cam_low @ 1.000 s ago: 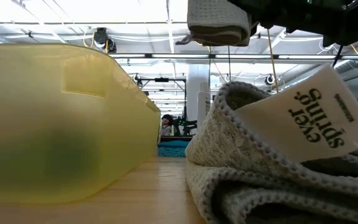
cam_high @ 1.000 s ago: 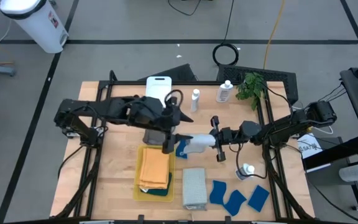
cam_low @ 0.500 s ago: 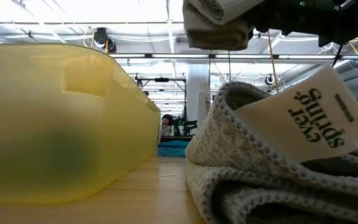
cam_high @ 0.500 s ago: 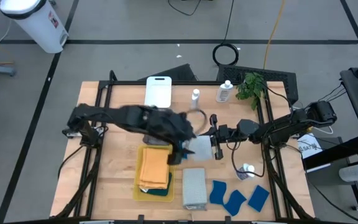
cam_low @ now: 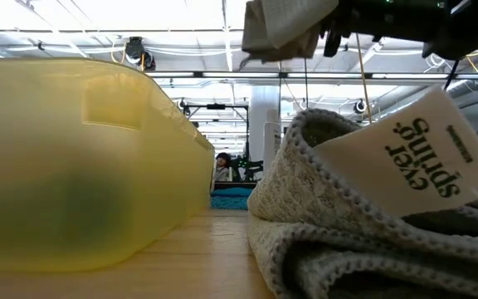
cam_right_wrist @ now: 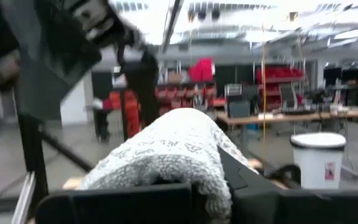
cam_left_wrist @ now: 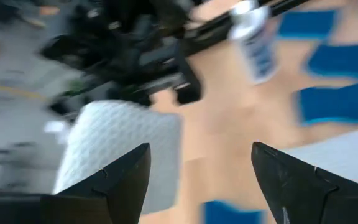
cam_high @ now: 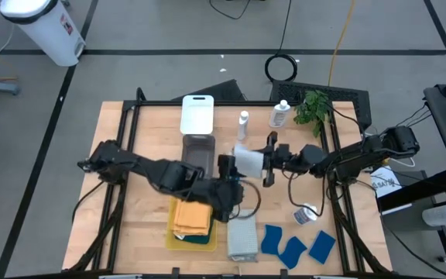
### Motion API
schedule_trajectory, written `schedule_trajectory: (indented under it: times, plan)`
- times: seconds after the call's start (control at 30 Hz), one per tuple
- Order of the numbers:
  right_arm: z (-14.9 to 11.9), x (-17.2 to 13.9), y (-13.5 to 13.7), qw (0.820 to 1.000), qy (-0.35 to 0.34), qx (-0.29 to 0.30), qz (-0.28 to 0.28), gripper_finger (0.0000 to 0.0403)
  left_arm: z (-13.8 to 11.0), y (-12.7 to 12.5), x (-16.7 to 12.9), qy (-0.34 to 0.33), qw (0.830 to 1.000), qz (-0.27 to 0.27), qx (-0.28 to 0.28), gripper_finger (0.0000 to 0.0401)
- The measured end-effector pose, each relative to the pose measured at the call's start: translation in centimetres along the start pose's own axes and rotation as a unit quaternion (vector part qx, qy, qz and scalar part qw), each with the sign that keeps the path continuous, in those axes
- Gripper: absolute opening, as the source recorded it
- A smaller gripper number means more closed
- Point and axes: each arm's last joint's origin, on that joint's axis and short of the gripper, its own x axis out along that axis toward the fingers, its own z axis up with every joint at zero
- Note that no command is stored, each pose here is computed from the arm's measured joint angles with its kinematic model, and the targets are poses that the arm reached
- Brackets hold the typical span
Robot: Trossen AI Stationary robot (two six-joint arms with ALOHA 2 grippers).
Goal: Pick & Place Kitchen Items
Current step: Put the gray towel into the yellow bin
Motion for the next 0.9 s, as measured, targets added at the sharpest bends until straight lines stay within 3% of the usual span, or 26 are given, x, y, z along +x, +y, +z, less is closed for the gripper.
schedule_trajectory:
  times: [0.17,0.27,0.6,0.77,0.9]
  plan:
    - [1.1,0.0,-0.6,0.998,-0.059,0.018,-0.020,0.0000,0.2,-1.0,-0.2,0.012,0.996,0.073,0.042,0.0280]
    - [1.8,0.0,-0.6,0.995,-0.089,0.031,-0.020,0.0000,-0.1,-1.7,1.4,0.040,0.989,0.127,0.064,0.0280]
    - [2.9,0.7,-0.4,0.993,-0.112,0.034,-0.016,0.0000,-0.4,-4.6,7.7,0.101,0.936,0.299,0.154,0.0280]
    - [2.7,0.6,-0.2,0.994,-0.106,0.034,-0.011,0.0000,-0.6,-4.7,9.4,0.125,0.915,0.348,0.161,0.0280]
    - [2.5,0.7,0.0,0.995,-0.094,0.032,0.000,0.0000,-0.6,-3.9,9.7,0.133,0.908,0.367,0.150,0.0280]
